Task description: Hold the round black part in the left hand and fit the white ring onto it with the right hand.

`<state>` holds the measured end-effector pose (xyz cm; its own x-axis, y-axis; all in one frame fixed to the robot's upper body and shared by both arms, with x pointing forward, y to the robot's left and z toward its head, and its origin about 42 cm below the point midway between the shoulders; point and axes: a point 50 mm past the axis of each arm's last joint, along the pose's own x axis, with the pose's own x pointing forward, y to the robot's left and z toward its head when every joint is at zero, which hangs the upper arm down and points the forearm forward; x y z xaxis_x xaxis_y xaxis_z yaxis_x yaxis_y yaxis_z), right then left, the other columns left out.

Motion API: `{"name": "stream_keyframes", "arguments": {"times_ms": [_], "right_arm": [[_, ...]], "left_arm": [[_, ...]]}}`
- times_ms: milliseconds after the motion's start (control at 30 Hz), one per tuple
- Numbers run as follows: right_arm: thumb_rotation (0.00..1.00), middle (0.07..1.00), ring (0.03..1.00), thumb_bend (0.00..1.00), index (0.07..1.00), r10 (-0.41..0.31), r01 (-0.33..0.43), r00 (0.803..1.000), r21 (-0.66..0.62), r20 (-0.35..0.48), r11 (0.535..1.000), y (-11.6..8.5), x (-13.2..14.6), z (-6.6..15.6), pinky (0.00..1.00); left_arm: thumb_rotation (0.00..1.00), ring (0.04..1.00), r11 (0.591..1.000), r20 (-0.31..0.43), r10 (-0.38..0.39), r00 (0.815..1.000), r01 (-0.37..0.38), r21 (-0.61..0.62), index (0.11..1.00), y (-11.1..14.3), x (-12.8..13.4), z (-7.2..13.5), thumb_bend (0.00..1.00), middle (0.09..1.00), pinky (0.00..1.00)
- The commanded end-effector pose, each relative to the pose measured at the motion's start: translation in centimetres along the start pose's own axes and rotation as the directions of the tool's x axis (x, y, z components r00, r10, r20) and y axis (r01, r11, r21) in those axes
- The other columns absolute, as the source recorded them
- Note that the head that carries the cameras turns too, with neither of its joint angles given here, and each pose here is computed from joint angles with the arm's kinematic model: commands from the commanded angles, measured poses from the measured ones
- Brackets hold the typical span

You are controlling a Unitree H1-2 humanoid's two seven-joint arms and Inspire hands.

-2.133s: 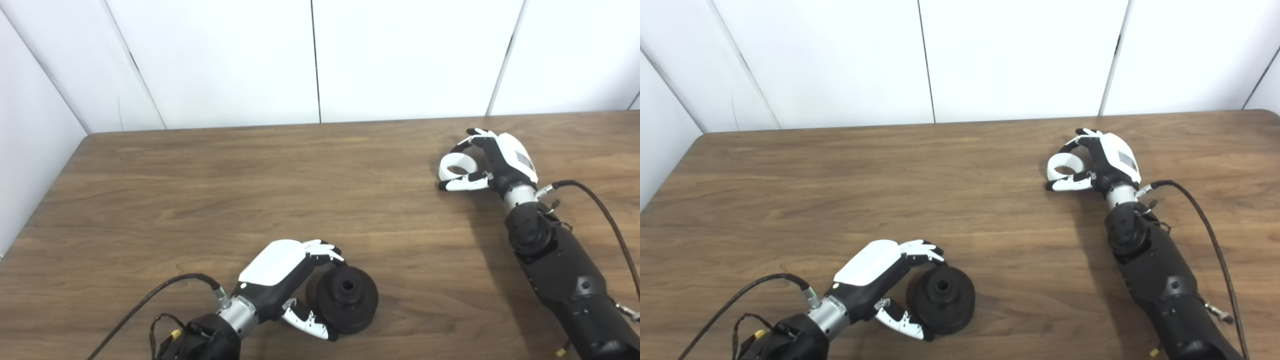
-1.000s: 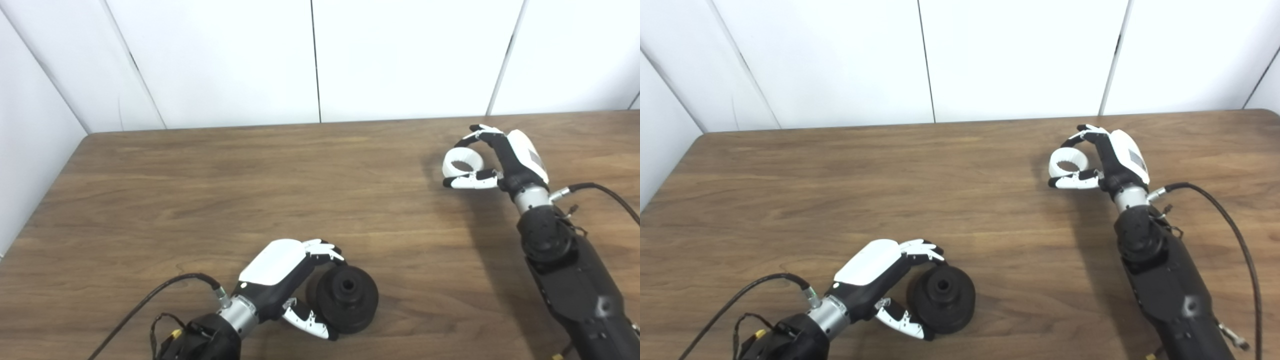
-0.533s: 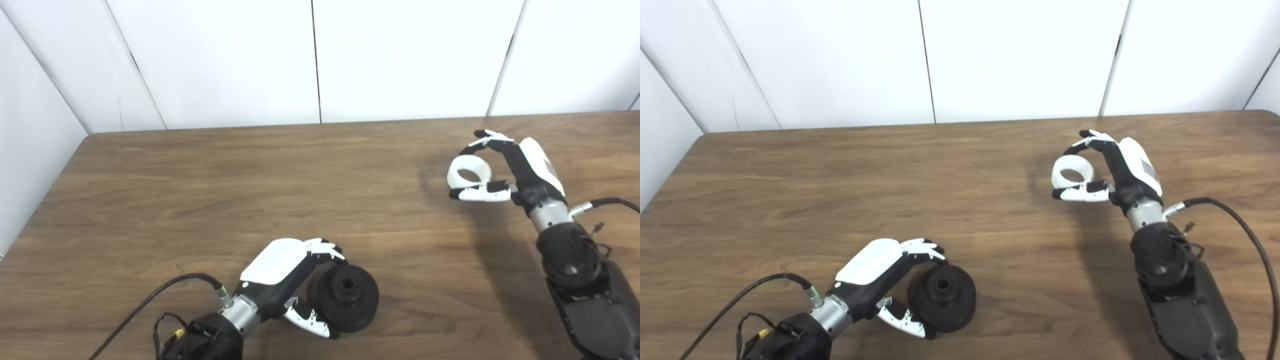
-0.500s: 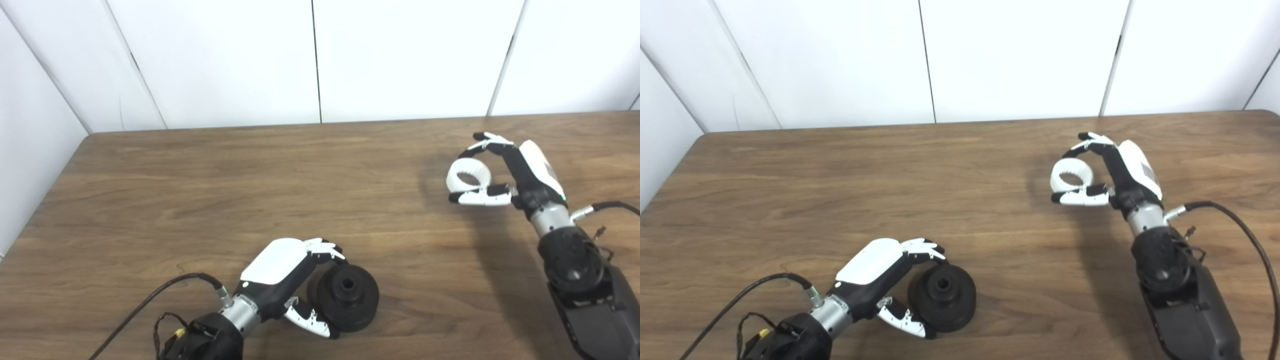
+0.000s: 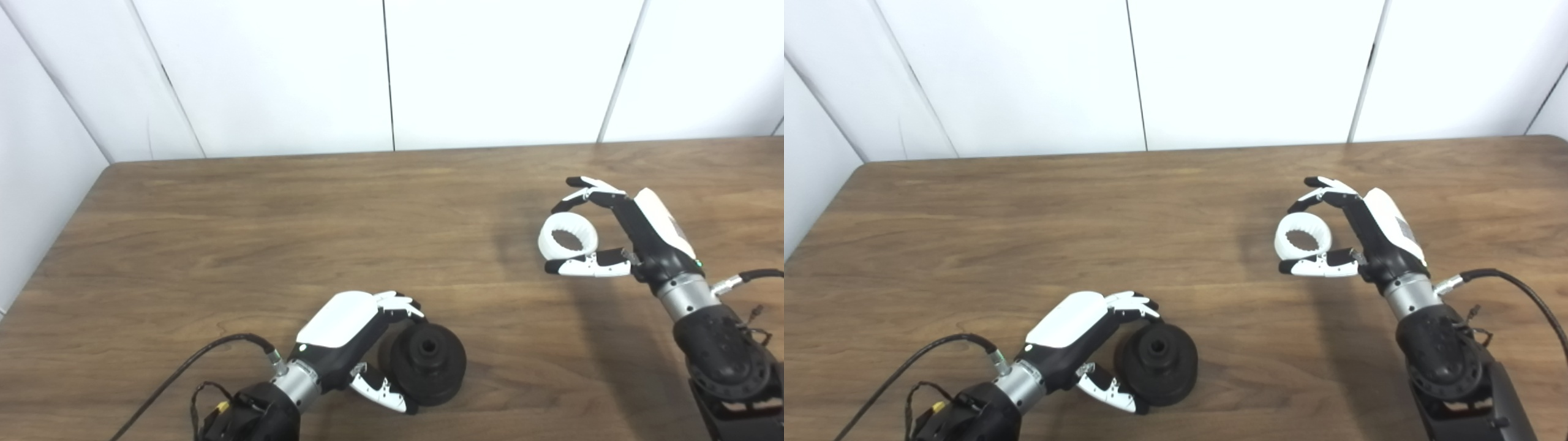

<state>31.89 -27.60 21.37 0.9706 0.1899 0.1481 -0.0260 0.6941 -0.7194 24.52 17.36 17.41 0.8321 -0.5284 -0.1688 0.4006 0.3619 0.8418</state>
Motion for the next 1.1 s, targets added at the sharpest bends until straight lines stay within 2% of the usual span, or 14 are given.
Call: {"name": "stream_keyframes", "arguments": {"times_ms": [0, 433, 1067], "right_arm": [[0.16, 0.869, 0.925, 0.52, 0.495, -0.031, 0.032, 0.996, -0.008, 0.088, 0.999, -1.5, -0.2, 1.5, 0.9], [0.16, 0.875, 0.939, 0.52, 0.495, 0.025, -0.022, 0.989, -0.022, 0.148, 1.0, -1.5, -3.0, 3.0, 0.9], [0.16, 0.879, 0.941, 0.52, 0.495, 0.132, -0.128, 0.967, -0.029, 0.22, 0.991, 0.7, -4.6, 5.3, 0.88]], "left_arm": [[0.21, 0.925, 0.999, 0.015, 0.021, 1.0, -0.022, 0.024, 0.702, 0.8, 0.4, 0.4, 0.87, 0.872, 0.85], [0.21, 0.922, 0.999, 0.016, 0.029, 0.999, -0.029, 0.019, 0.697, 0.7, 0.5, 0.3, 0.87, 0.871, 0.85], [0.22, 0.926, 1.0, 0.016, 0.021, 1.0, -0.021, 0.018, 0.702, 0.9, 0.5, 0.5, 0.87, 0.877, 0.85]]}}
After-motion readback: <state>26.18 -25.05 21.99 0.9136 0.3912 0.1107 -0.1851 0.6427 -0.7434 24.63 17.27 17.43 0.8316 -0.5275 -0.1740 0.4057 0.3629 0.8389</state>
